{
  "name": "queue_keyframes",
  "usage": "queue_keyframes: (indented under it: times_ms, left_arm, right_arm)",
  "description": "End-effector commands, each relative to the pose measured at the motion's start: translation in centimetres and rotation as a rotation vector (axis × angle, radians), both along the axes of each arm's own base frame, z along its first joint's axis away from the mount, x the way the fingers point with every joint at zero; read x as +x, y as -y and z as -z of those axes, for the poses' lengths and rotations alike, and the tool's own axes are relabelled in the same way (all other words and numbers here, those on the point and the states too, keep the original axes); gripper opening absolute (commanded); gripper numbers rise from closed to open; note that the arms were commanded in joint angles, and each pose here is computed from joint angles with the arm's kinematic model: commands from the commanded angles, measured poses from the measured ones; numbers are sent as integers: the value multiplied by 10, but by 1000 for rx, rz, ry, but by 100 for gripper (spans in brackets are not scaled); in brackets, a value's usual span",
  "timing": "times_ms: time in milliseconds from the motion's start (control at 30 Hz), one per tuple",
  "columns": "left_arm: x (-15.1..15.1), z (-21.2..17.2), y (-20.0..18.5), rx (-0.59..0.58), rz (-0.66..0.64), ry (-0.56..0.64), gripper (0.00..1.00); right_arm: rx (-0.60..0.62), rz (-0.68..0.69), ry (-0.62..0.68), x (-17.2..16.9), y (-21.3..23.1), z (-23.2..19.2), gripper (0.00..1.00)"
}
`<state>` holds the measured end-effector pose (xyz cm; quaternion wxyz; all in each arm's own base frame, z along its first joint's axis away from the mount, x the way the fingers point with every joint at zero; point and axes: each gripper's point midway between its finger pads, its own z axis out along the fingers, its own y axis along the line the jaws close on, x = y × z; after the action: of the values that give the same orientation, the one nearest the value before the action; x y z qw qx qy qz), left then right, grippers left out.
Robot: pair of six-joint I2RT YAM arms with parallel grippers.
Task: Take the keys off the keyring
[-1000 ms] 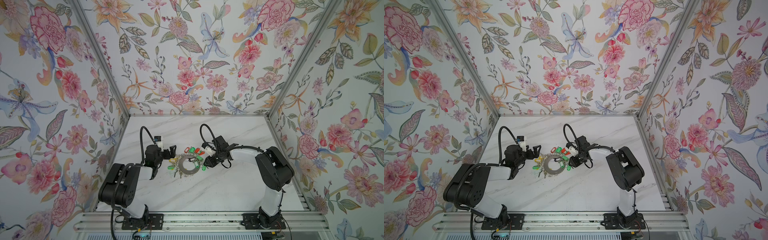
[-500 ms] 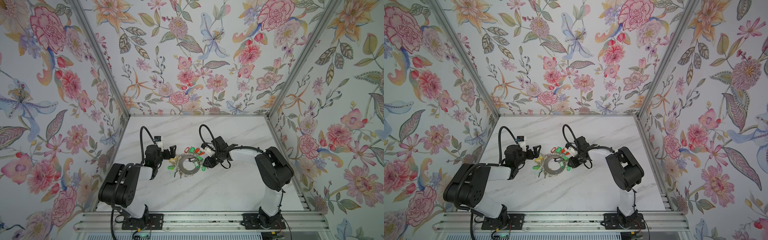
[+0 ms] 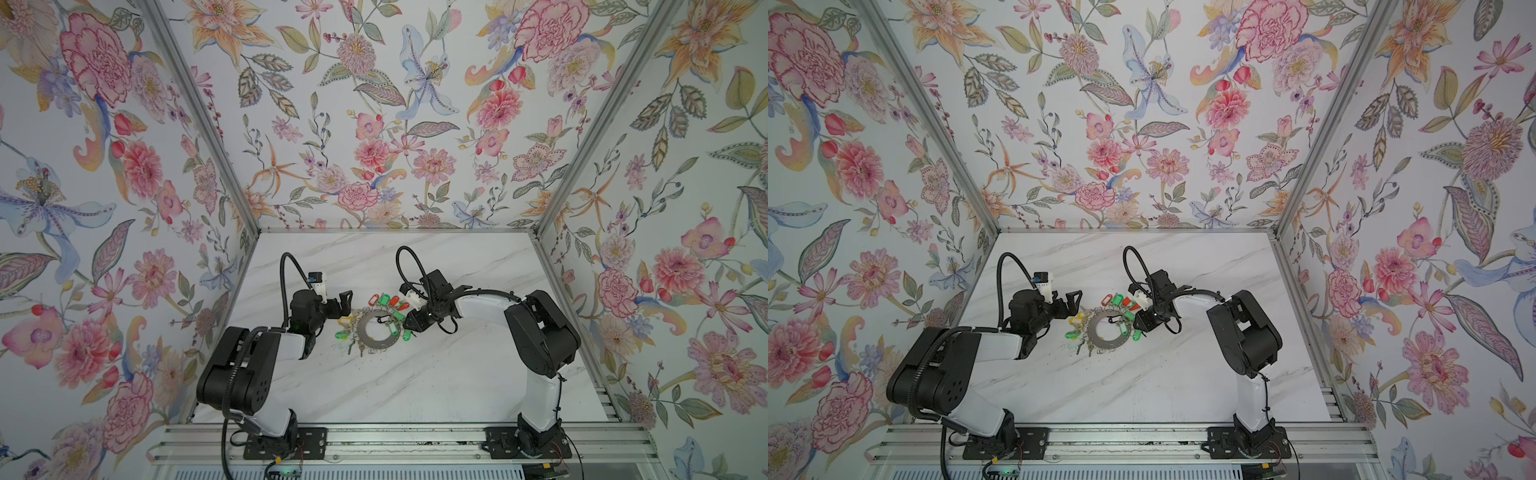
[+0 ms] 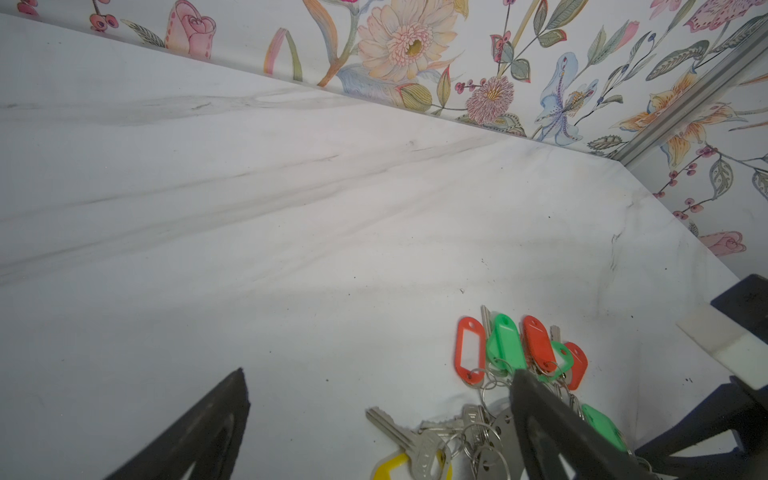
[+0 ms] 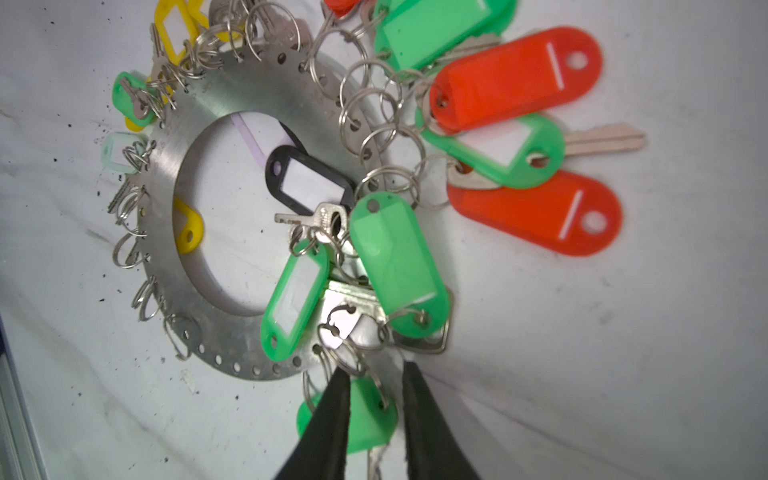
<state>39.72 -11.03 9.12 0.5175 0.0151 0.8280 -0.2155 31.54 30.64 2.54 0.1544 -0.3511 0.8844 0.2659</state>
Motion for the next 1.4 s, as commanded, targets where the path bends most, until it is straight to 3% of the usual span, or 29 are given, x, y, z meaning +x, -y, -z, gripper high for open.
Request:
queue_keyframes:
  times_ms: [0,567,767,1067,1367]
  left_arm:
    - [2,-13,7,-8,28,39,99]
    - [3,-14,7,-9,27,42,99]
    - [3,-13,7,-8,28,41,99]
    - [2,-14,8,-8,40,45,99]
    - [0,-22,30,-39,142,79,88]
  right_arm:
    - [4,-36,-12,-9,-3,2,23]
    - [-54,-38,-1,-22,11,2,15]
    - [-51,-43,5,-21,8,1,6]
    - [-46,-39,66,-14,7,-17,4]
    - [-21,-35,120,-9,7,-41,4]
